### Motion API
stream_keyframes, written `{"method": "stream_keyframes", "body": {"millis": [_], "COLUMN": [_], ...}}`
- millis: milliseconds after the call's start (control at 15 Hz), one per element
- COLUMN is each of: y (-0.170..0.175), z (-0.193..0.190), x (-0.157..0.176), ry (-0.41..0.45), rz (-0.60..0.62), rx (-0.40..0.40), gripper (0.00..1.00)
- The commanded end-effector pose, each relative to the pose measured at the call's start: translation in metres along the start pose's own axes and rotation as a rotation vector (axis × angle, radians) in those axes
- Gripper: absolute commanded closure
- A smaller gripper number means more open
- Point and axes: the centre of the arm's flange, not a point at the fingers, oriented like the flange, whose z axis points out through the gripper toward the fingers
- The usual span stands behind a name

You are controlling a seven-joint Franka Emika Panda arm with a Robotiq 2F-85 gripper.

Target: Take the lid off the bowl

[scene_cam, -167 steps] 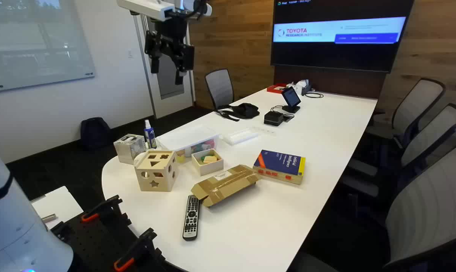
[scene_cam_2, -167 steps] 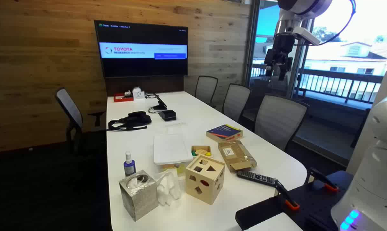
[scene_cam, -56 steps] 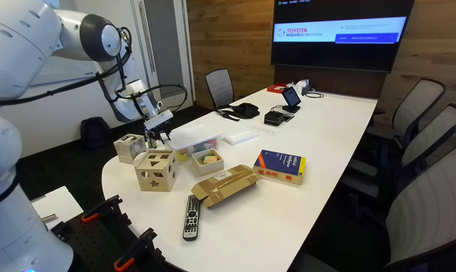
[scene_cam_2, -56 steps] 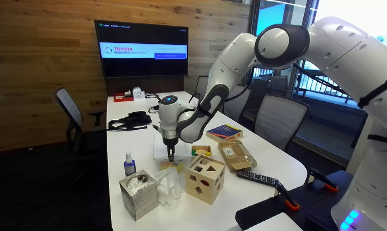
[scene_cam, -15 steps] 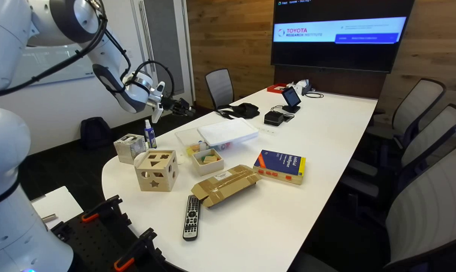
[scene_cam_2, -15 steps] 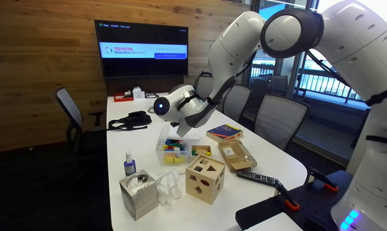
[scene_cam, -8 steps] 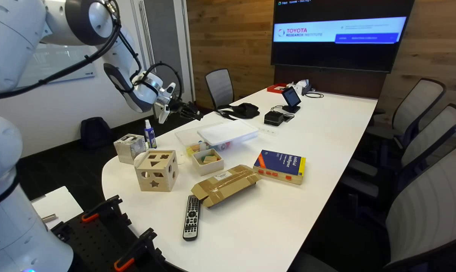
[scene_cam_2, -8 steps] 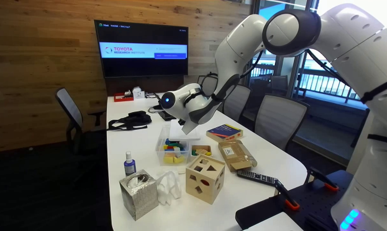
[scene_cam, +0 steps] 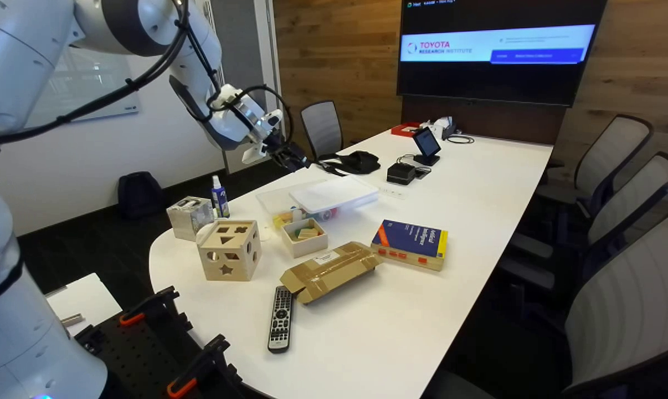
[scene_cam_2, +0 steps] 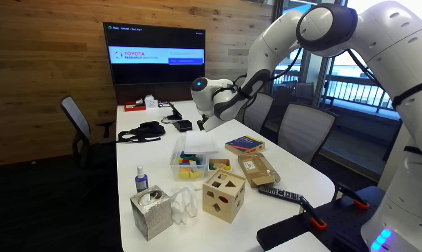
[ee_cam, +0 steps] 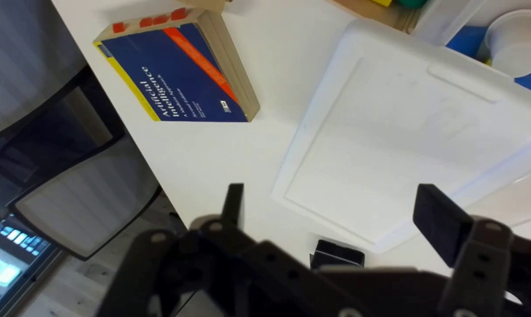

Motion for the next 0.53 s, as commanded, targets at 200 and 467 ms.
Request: {"method": "stream_keyframes", "body": {"millis": [200, 467], "y": [0.047, 0.053], "z": [-0.027, -0.030], "x": [0.021, 0.027], "ry": [-0.120, -0.173], "rz": [-0.001, -0.026], "rx": [0.180, 0.213], "gripper": [0.00, 0.00]}}
